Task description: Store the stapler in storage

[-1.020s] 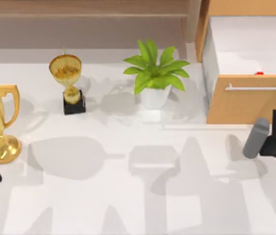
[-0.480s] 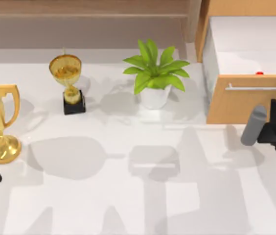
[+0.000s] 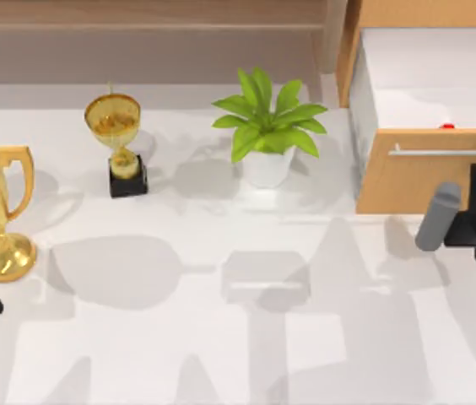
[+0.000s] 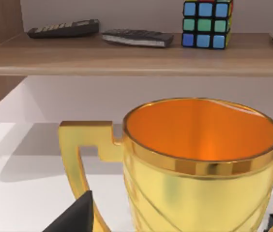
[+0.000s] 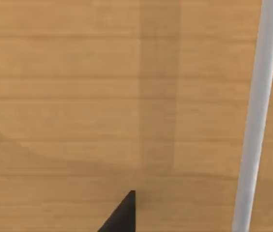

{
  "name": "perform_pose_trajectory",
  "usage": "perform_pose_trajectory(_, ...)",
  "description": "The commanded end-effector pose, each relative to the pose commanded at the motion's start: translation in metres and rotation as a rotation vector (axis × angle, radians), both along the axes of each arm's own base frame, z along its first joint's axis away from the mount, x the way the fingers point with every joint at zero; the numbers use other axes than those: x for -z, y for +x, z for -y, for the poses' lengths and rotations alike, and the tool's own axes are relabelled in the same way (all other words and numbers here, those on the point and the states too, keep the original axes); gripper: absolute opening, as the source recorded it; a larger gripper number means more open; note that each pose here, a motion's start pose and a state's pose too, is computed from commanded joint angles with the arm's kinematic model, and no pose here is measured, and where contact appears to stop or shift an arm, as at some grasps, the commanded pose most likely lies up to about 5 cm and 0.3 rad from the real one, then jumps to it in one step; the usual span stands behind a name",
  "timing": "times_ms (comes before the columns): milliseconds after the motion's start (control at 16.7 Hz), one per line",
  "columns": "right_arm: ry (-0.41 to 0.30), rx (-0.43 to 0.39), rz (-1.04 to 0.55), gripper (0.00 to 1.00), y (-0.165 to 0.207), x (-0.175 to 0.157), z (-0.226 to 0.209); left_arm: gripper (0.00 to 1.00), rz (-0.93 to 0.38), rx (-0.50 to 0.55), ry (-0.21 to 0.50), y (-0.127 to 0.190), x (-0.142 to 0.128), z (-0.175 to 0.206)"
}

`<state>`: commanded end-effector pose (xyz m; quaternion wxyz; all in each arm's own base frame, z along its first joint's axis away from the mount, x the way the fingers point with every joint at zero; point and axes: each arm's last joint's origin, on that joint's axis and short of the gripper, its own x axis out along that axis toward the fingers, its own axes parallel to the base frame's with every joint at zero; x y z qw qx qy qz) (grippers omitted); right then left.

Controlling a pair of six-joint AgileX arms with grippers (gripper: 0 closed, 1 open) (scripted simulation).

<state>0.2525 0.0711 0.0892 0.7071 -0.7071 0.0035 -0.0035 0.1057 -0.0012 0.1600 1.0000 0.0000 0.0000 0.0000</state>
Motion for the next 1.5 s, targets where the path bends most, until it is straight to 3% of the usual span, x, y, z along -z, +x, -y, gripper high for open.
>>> perform_pose_trajectory(420,0.0,0.0,0.0,0.02,0.0,0.0,0.0,1.0,0.0,0.0,0.0,0.0,0.0,0.0)
perform_pose_trajectory(1020,-0.001,0.0,-0.009,0.0,0.0,0.002,0.0,1.0,0.0,0.0,0.0,0.0,0.0,0.0)
perform_pose_trajectory(1500,0.002,-0.001,-0.002,0.0,0.061,0.0,0.0,1.0,0.0,0.0,0.0,0.0,0.0,0.0)
